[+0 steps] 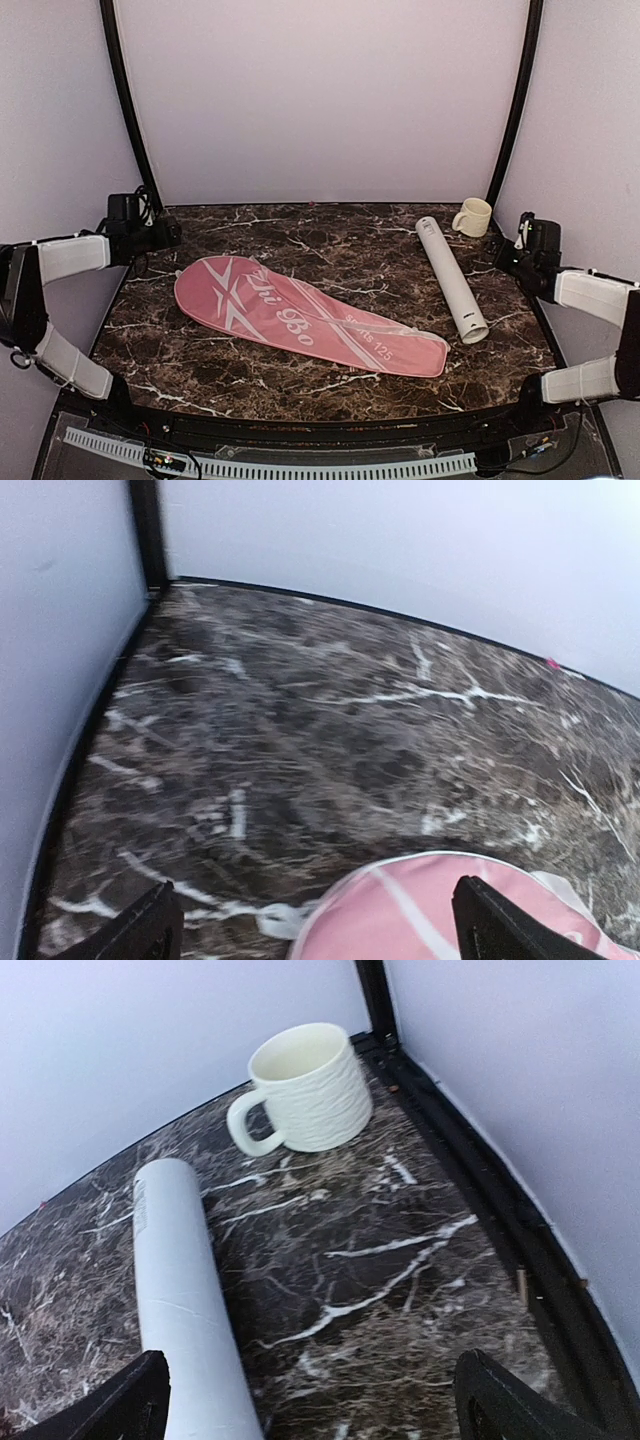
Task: Pack up the badminton gear
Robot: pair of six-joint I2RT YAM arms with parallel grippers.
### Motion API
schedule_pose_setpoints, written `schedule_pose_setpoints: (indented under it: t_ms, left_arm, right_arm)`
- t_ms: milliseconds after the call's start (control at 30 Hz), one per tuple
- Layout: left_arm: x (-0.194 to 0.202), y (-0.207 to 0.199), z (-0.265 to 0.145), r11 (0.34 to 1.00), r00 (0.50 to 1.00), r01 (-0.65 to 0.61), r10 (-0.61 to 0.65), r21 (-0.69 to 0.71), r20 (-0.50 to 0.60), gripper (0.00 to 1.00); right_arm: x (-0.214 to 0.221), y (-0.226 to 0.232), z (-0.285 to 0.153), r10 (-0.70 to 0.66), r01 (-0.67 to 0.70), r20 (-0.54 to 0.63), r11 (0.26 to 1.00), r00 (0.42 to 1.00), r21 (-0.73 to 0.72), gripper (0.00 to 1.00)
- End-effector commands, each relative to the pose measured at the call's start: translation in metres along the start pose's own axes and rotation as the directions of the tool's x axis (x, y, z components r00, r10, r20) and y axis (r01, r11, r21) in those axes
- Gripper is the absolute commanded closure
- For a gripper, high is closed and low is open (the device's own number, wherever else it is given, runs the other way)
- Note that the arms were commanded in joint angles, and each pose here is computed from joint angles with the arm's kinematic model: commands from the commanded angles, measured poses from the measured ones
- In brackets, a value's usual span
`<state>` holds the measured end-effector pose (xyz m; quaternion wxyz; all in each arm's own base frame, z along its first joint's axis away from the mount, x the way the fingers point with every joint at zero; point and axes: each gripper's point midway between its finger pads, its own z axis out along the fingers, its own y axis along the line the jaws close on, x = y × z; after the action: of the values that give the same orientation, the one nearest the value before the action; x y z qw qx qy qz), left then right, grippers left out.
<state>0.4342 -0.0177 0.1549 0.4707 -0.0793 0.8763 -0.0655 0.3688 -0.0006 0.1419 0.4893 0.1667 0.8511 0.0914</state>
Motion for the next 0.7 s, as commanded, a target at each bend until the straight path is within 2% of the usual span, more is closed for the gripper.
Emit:
schedule_pose_setpoints:
  t_ms: [0,67,167,367,567,667]
  left_arm:
    - [-0.022,0.047,-0.045,0.982,0.974,0.054,-0.012,-0.178,0.228,0.02]
    - [-0.016,0.06,-0.067,0.97,0.947,0.059,0.021,-0.237,0.321,0.01]
    - [0.001,0.069,-0.086,0.966,0.906,0.065,0.048,-0.25,0.42,0.01]
    - [0.037,0.084,-0.075,0.949,0.915,0.045,0.085,-0.311,0.395,0.01]
    - [0.03,0.078,-0.054,0.949,0.886,-0.046,0.182,-0.312,0.426,0.01]
    - [0.03,0.067,-0.038,0.961,0.891,-0.089,0.194,-0.261,0.41,0.01]
  right_arm:
    - [-0.03,-0.026,-0.025,-0.044,0.034,0.206,0.998,0.978,0.049,0.0]
    - [-0.033,-0.039,-0.037,-0.061,0.036,0.281,0.995,0.958,0.091,0.0]
    - [-0.033,-0.052,-0.049,-0.075,0.027,0.366,0.991,0.927,0.135,0.0]
    - [-0.018,-0.065,-0.043,-0.108,0.039,0.431,0.985,0.896,0.166,0.0]
    - [-0.023,-0.063,-0.028,-0.143,0.074,0.463,0.984,0.875,0.163,0.0]
    - [-0.032,-0.063,-0.027,-0.163,0.083,0.494,0.98,0.854,0.18,0.0]
